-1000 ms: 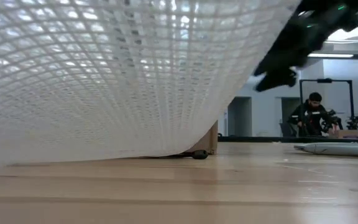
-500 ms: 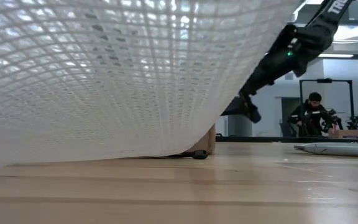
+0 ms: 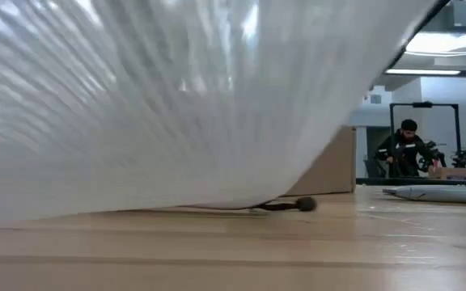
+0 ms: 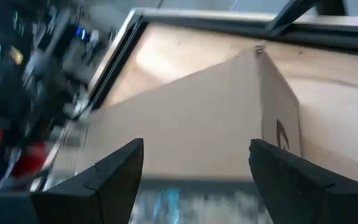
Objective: Unpack boxes
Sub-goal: Open the box using the cutter
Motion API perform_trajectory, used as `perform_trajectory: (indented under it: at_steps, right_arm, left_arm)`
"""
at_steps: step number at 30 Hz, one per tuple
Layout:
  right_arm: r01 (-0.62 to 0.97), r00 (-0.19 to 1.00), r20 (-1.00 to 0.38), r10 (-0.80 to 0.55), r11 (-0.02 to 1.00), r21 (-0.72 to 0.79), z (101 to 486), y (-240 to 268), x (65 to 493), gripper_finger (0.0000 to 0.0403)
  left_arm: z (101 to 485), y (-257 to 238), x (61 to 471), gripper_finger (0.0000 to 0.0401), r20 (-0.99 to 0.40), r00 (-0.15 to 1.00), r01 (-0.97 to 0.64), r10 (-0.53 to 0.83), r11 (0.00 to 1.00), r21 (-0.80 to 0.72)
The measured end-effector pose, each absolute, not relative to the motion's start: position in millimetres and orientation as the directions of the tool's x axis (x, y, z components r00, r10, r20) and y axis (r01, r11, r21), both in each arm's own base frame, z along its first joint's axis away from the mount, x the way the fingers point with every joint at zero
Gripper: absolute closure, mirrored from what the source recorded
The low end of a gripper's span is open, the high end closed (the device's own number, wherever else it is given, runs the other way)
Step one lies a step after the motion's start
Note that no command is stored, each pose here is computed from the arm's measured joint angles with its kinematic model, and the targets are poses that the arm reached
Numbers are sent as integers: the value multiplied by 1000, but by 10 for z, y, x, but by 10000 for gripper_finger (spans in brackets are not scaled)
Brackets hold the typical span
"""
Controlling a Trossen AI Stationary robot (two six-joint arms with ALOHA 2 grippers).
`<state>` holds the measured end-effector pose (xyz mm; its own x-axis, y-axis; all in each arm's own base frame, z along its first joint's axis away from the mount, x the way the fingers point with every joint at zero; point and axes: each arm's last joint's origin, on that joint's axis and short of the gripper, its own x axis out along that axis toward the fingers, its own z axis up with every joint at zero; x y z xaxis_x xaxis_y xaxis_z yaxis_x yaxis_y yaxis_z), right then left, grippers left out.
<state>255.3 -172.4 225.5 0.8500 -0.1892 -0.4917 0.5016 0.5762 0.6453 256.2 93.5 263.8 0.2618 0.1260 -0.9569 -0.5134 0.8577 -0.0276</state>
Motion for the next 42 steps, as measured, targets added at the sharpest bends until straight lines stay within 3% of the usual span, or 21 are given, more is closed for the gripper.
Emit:
perform_trajectory:
  at_steps: [3,7,13,17,20,23,27,36,42]
  right_arm:
    - [518,786,-616,-57,605,605,2445,-1475,2386,133]
    - [531,700,-714,36,641,553,2640,-1027,2177,133]
    - [608,600,-799,38,627,486,2681,-472,2138,133]
    - [687,515,-856,-43,618,382,2512,-318,2292,133]
    - [714,435,-899,-58,630,305,2311,-280,2430,133]
    - [726,382,-918,-108,649,225,2114,-345,2566,133]
    - [737,408,-900,-153,637,225,1991,-600,2690,133]
    - [770,391,-880,-270,619,152,2098,-1247,2637,133]
    - [761,445,-829,-338,630,152,2243,-1528,2611,133]
  left_arm:
    - [3077,999,2452,292,-885,367,-543,286,839,46]
    - [3203,1233,2246,292,-864,358,-611,353,789,69]
    - [2884,1599,2142,292,-895,357,-608,266,794,-7]
    - [2593,1710,2238,292,-904,398,-557,157,825,-101]
    - [2399,1732,2267,292,-929,352,-539,111,836,-104]
    - [2327,1723,2299,292,-928,368,-517,60,843,-150]
    - [2310,1672,2323,292,-928,371,-488,14,854,-182]
    - [2298,1474,2394,293,-929,359,-434,-90,865,-252]
    - [2302,1243,2528,293,-914,373,-359,-161,883,-302]
